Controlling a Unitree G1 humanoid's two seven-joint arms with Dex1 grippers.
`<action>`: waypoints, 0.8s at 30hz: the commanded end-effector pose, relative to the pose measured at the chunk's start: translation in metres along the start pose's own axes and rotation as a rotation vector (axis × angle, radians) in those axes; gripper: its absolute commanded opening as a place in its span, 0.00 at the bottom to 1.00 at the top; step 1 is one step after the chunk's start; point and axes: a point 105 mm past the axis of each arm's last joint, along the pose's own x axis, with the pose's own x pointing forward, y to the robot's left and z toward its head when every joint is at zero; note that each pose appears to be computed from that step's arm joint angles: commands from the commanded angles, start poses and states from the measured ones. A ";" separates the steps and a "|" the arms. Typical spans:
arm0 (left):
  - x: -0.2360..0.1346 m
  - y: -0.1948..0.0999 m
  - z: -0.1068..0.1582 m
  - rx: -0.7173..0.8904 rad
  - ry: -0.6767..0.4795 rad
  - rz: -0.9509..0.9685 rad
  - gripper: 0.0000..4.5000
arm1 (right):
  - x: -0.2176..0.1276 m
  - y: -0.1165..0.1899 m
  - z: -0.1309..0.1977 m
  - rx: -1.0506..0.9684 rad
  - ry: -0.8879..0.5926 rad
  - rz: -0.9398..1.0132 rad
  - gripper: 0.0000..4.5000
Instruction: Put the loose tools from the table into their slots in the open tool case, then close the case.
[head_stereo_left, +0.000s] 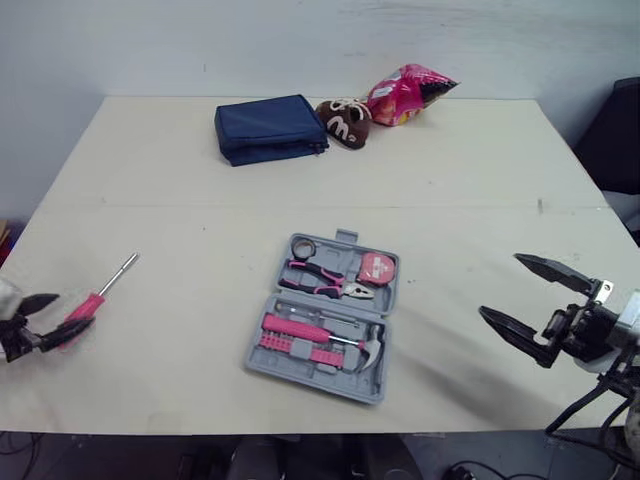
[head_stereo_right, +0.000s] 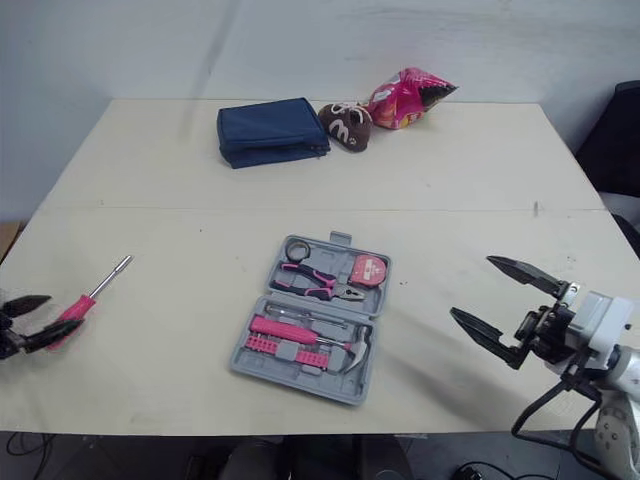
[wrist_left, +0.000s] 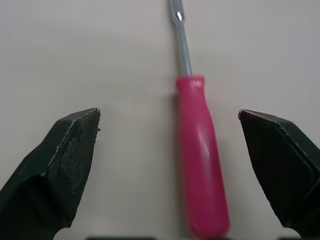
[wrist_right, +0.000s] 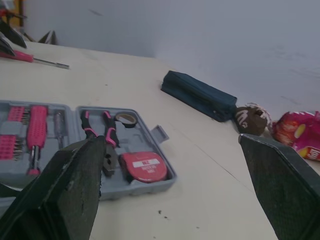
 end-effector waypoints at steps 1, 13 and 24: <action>0.003 0.006 -0.001 0.015 0.043 0.040 1.00 | 0.011 0.011 0.014 -0.005 -0.054 0.051 0.98; 0.030 -0.021 -0.008 -0.067 0.065 -0.081 0.54 | 0.030 0.040 0.017 0.024 -0.131 0.226 1.00; 0.031 -0.051 0.057 0.171 -0.149 -0.203 0.13 | 0.039 0.055 0.031 0.052 -0.204 0.351 1.00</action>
